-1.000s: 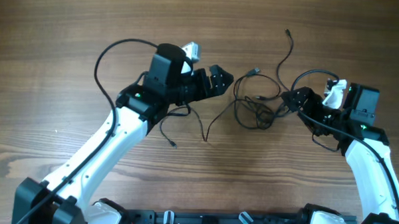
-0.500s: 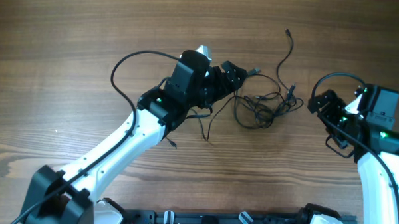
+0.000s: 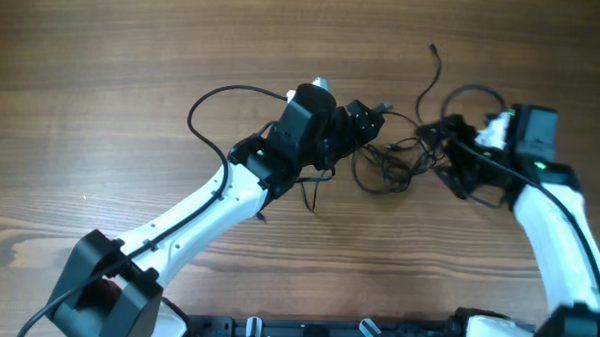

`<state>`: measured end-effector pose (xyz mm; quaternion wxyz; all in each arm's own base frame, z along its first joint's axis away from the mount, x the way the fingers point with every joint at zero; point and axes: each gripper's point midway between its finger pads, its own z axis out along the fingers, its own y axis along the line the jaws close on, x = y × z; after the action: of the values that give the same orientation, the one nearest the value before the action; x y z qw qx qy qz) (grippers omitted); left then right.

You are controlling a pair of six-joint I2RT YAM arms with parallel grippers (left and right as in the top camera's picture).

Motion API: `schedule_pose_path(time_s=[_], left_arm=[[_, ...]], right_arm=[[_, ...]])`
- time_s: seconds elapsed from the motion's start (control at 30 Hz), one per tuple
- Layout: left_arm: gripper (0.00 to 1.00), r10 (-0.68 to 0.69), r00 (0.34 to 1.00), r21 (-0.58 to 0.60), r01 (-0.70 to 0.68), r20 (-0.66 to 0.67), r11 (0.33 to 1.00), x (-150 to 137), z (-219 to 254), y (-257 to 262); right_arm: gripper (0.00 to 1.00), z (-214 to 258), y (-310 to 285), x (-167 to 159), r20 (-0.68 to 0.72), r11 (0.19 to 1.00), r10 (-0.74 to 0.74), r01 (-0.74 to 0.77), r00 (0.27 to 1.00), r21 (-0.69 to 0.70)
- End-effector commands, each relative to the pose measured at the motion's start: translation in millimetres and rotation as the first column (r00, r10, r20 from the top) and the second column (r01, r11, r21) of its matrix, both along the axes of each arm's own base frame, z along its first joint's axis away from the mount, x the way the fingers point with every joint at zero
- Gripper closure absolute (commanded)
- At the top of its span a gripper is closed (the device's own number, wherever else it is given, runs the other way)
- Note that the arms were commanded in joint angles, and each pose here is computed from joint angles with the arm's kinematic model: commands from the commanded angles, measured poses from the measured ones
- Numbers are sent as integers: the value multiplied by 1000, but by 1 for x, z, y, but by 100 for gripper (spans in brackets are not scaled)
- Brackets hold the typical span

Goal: Untangle cables

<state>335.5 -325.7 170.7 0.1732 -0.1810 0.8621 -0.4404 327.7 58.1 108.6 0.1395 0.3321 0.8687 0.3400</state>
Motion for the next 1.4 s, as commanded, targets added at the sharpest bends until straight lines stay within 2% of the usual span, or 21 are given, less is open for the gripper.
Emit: schedule_pose_path(time_s=[0.0, 0.1, 0.13, 0.23, 0.27, 0.33, 0.47, 0.5, 0.57, 0.63, 0.7, 0.77, 0.87, 1.0, 1.1, 1.23, 1.37], left_arm=[[14, 22, 1000, 7, -22, 17, 1000, 6, 2, 2], [15, 22, 1000, 25, -21, -6, 999, 3, -3, 4], [16, 22, 999, 42, -21, -26, 999, 0, -8, 6], [22, 23, 998, 65, -20, -53, 998, -4, -15, 10], [24, 23, 998, 64, -20, -52, 998, -4, -15, 10], [24, 23, 998, 64, -20, -52, 998, -4, -15, 10], [24, 28, 998, 63, -25, -53, 998, -2, -15, 11], [24, 13, 998, 44, -10, -68, 999, -2, -14, 12], [27, -20, 995, -2, 20, -102, 1000, -2, -11, 16], [35, -38, 983, -81, 24, -180, 996, -4, -6, 17], [36, -30, 960, -147, -11, -277, 989, -8, -3, 15], [45, -2, 941, -171, -59, -339, 984, -10, -2, 13], [41, 19, 907, -207, -117, -422, 971, -17, -1, 1], [38, 94, 801, -219, -272, -592, 937, -25, -5, -9], [44, 146, 743, -186, -344, -653, 920, -25, -18, -12], [45, 193, 677, -125, -391, -711, 912, -27, -46, -18], [46, 174, 692, -150, -381, -701, 912, -17, -63, -31]], right_arm=[[0, -15, 25, 18, -1, 998, 52, -52, 999, 33], [3, -32, 32, 34, -13, 998, 26, -25, 1000, 59], [11, -39, 33, 42, -8, 998, 15, -14, 1000, 65], [46, -58, 33, 54, -30, 996, -20, 23, 999, 91], [64, -62, 35, 53, -52, 994, -18, 24, 998, 109], [94, -57, 43, 52, 22, 991, 85, -86, 996, 106], [95, -31, 58, 48, 177, 958, 244, -265, 953, 106], [95, -15, 64, 44, 256, 936, 308, -340, 916, 93], [95, 7, 67, 41, 333, 921, 348, -386, 876, 55], [96, 23, 66, 39, 378, 918, 362, -396, 852, 14], [95, 29, 59, 38, 379, 929, 354, -368, 855, -37], [95, 28, 55, 36, 360, 936, 344, -346, 867, -62], [95, 25, 54, 32, 345, 932, 358, -355, 867, -76], [95, 19, 54, 25, 304, 932, 358, -358, 883, -59], [95, 18, 54, 22, 293, 932, 358, -359, 887, -52], [95, 22, 55, 16, 285, 930, 361, -365, 888, -40], [96, 40, 67, 8, 335, 909, 387, -416, 859, 14]])
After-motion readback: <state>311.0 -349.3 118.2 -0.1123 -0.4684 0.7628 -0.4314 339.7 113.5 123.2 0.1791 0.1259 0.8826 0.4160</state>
